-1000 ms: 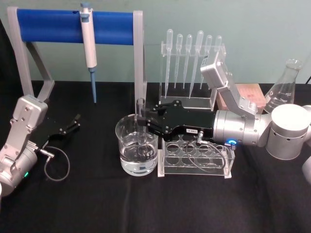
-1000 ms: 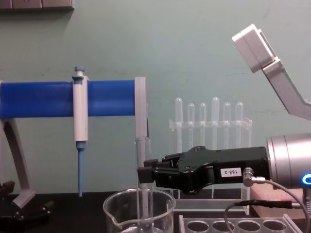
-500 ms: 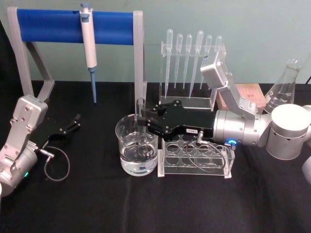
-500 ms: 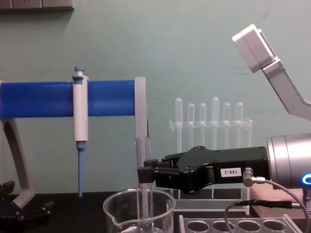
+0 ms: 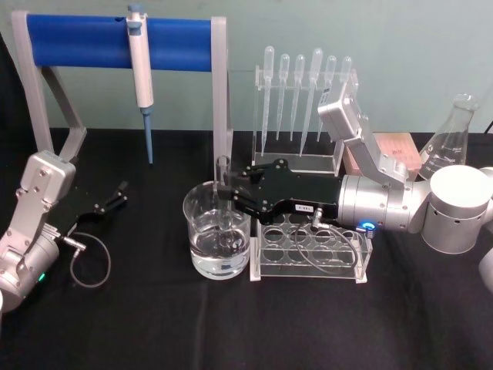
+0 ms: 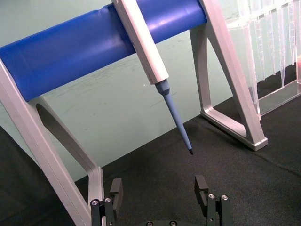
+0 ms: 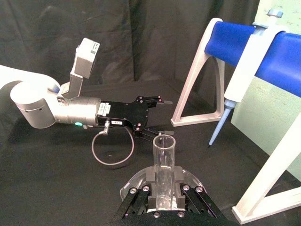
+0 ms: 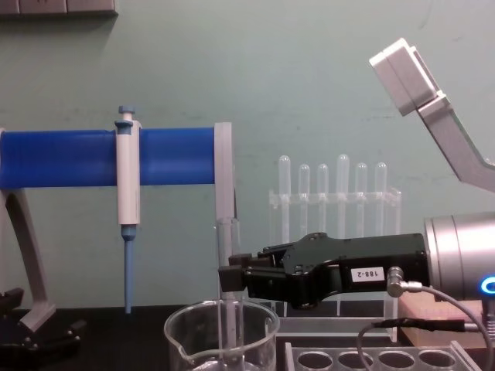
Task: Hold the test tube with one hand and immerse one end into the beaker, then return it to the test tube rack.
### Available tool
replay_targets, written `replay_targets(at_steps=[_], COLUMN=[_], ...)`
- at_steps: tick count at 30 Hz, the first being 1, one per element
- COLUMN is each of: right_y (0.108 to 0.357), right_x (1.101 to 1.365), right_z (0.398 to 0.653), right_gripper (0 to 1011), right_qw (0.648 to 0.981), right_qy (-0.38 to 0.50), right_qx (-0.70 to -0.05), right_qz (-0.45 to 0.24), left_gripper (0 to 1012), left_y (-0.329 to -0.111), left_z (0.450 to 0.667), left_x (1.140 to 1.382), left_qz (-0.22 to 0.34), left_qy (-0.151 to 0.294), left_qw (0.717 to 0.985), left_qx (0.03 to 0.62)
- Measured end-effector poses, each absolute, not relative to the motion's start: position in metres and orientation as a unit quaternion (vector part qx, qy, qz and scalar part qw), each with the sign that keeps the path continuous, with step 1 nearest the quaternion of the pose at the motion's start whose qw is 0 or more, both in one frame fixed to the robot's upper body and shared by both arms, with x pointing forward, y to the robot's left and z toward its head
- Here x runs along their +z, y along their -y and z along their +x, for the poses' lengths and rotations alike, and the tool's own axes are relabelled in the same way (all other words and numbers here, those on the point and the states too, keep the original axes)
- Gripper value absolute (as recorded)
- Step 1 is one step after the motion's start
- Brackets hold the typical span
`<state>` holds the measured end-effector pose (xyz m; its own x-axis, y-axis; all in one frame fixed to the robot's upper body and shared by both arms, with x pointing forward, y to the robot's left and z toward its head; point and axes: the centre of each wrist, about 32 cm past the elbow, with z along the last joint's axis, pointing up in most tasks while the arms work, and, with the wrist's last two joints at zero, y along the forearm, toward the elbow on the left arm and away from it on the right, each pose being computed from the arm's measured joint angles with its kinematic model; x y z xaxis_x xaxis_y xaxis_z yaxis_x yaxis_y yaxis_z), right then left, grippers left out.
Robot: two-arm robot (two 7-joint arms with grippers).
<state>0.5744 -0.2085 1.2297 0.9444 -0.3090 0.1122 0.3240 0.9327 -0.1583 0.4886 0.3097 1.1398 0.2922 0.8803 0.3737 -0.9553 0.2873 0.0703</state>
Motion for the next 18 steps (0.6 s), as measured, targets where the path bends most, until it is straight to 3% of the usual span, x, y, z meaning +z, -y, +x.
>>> replay_targets(at_steps=[18], right_y=[0.2085], right_x=[1.2297], right_z=[0.5744], right_gripper=[218], right_qw=[0.982], right_qy=[0.043], right_qx=[-0.161], right_qz=[-0.088], left_gripper=[1000], left_y=[-0.3097], left_z=[0.4886], left_x=[1.1398], left_qz=[0.142], left_qy=[0.132], left_qw=[0.791], left_qx=[0.58])
